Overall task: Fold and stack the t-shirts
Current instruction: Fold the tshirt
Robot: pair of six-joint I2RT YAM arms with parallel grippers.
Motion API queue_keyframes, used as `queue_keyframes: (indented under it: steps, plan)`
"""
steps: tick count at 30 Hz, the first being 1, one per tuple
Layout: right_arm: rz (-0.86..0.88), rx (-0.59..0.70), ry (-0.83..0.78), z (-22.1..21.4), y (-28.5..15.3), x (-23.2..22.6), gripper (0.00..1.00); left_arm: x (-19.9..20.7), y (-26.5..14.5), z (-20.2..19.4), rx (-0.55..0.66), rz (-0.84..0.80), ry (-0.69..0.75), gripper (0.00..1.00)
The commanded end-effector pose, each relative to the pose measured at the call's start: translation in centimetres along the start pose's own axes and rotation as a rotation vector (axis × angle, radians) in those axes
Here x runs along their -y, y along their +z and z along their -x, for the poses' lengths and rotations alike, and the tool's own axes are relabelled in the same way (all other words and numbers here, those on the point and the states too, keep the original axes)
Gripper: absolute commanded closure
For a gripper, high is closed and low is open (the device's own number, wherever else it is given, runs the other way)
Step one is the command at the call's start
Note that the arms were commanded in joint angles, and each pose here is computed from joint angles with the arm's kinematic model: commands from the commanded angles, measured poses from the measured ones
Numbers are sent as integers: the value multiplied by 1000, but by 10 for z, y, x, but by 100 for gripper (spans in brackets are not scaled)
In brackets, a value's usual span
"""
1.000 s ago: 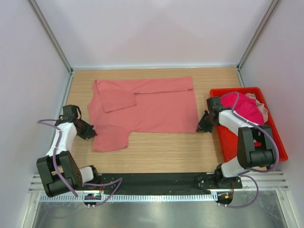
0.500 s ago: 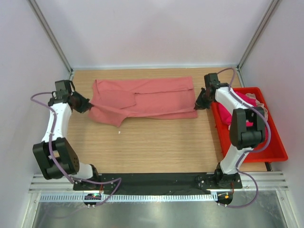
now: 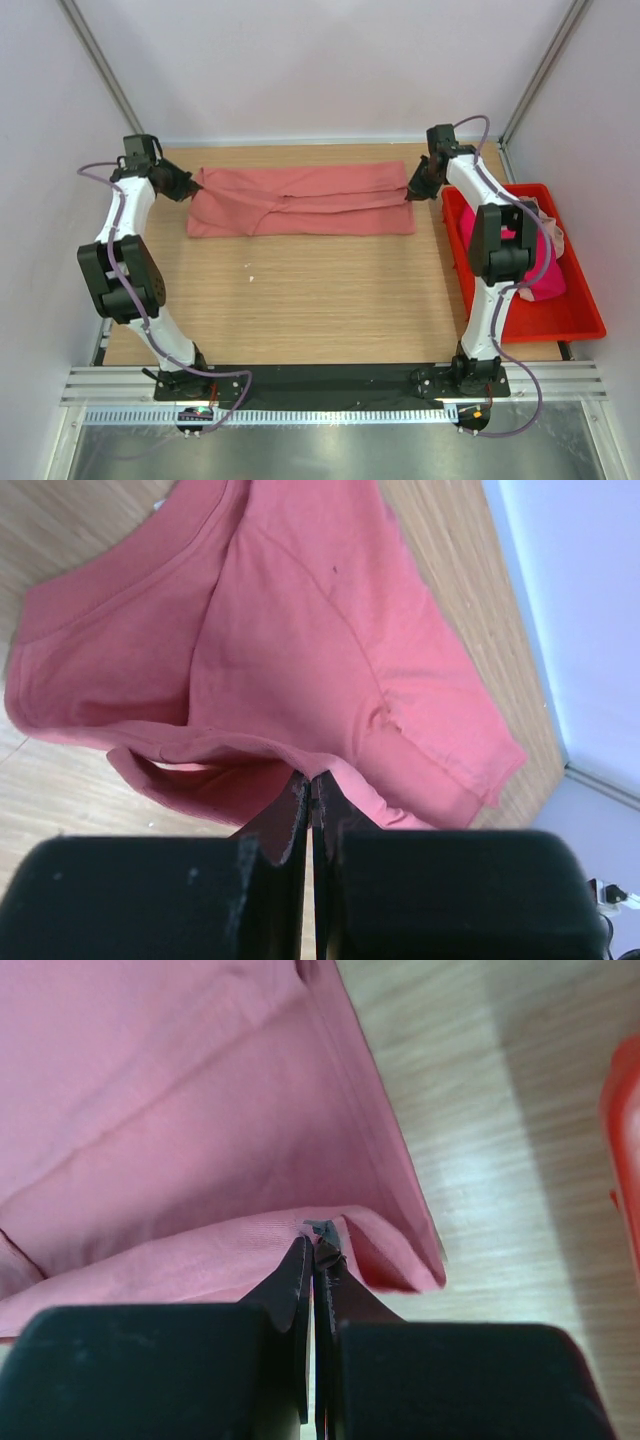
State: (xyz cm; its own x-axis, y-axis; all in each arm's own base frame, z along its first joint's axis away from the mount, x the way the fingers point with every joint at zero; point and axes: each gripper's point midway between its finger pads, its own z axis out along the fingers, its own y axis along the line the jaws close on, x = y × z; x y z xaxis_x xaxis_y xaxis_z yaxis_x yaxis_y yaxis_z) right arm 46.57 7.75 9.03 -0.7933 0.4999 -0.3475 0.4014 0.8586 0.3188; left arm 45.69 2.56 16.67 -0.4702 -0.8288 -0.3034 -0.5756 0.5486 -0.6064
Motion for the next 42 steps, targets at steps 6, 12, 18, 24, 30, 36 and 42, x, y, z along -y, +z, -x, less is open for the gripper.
queue_keyframes:
  steps: [6,12,18,24,30,36,42]
  plan:
    - [20,47,15,40,9,-17,99,34,15,29,39,-79,-28,100]
    - [20,40,30,47,26,-18,99,32,32,31,23,-68,-39,100]
    - [23,43,47,56,34,-14,99,32,43,33,18,-66,-52,100]
    - [43,36,59,60,45,-15,99,28,56,32,2,-56,-76,100]
    - [86,48,70,70,58,-25,91,29,67,34,0,-53,-90,100]
    - [172,116,71,104,57,-47,66,32,76,45,29,-50,-29,82]
    - [119,138,17,110,21,-41,51,35,51,64,80,-16,58,48]
